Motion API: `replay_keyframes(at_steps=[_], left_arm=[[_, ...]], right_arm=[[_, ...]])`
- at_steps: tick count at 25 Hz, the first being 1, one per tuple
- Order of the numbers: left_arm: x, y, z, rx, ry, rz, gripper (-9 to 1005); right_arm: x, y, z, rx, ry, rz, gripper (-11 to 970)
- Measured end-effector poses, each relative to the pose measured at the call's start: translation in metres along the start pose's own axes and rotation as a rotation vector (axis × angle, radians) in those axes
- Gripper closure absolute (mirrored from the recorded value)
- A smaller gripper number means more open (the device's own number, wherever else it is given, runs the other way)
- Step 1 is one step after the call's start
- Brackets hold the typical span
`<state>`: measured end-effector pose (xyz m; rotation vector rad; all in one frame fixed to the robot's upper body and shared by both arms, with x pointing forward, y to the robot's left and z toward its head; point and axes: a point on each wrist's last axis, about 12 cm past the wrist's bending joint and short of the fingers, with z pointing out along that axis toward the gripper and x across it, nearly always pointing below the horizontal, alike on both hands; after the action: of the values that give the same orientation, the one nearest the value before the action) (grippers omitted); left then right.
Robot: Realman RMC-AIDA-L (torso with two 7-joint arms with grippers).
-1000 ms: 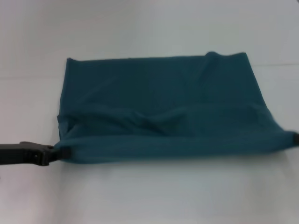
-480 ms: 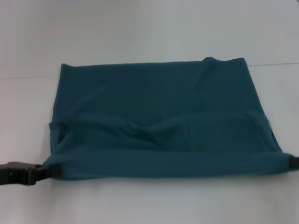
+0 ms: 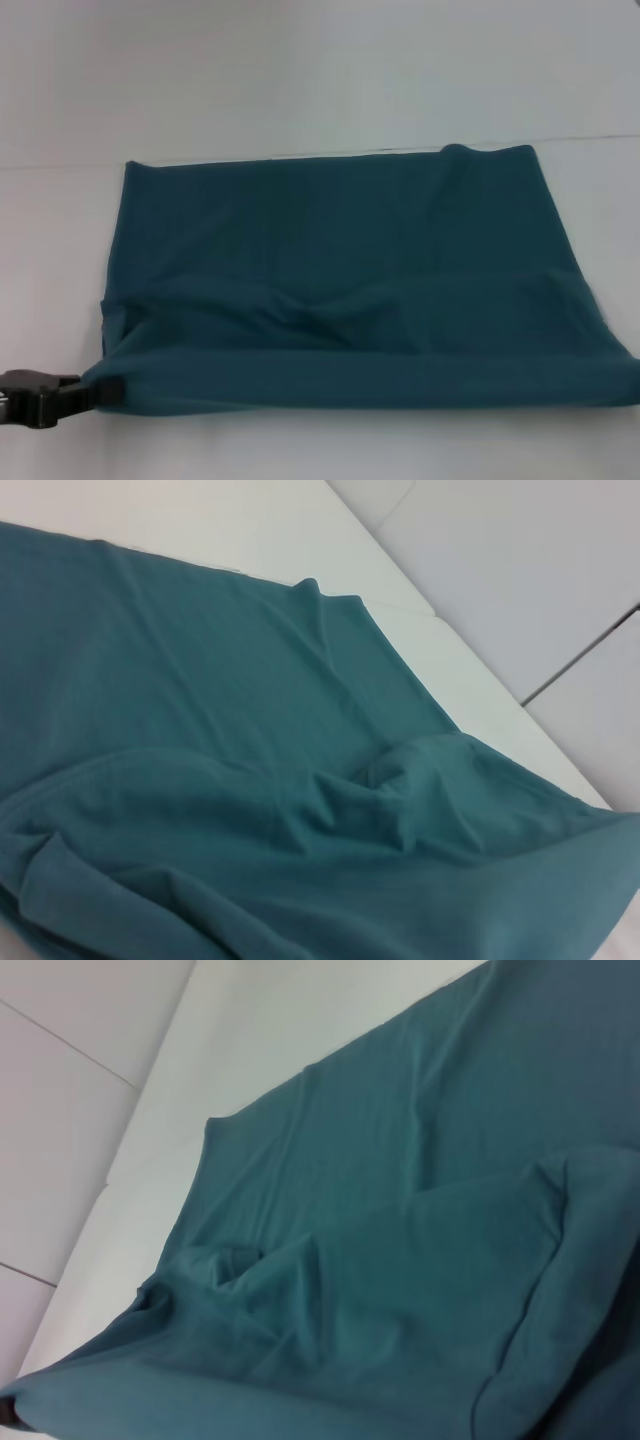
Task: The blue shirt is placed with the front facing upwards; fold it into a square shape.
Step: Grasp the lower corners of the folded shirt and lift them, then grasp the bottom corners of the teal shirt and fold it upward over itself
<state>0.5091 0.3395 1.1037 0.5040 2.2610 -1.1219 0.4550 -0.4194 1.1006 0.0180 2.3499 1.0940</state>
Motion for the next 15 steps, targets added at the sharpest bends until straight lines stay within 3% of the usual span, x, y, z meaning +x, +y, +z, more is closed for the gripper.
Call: replay_keyframes(at_steps=[15], left_arm=[[0.028, -0.006, -0.009, 0.046, 0.030, -0.031, 963]], right_arm=[[0.031, -0.011, -0.009, -0.008, 0.018, 0.107, 927]])
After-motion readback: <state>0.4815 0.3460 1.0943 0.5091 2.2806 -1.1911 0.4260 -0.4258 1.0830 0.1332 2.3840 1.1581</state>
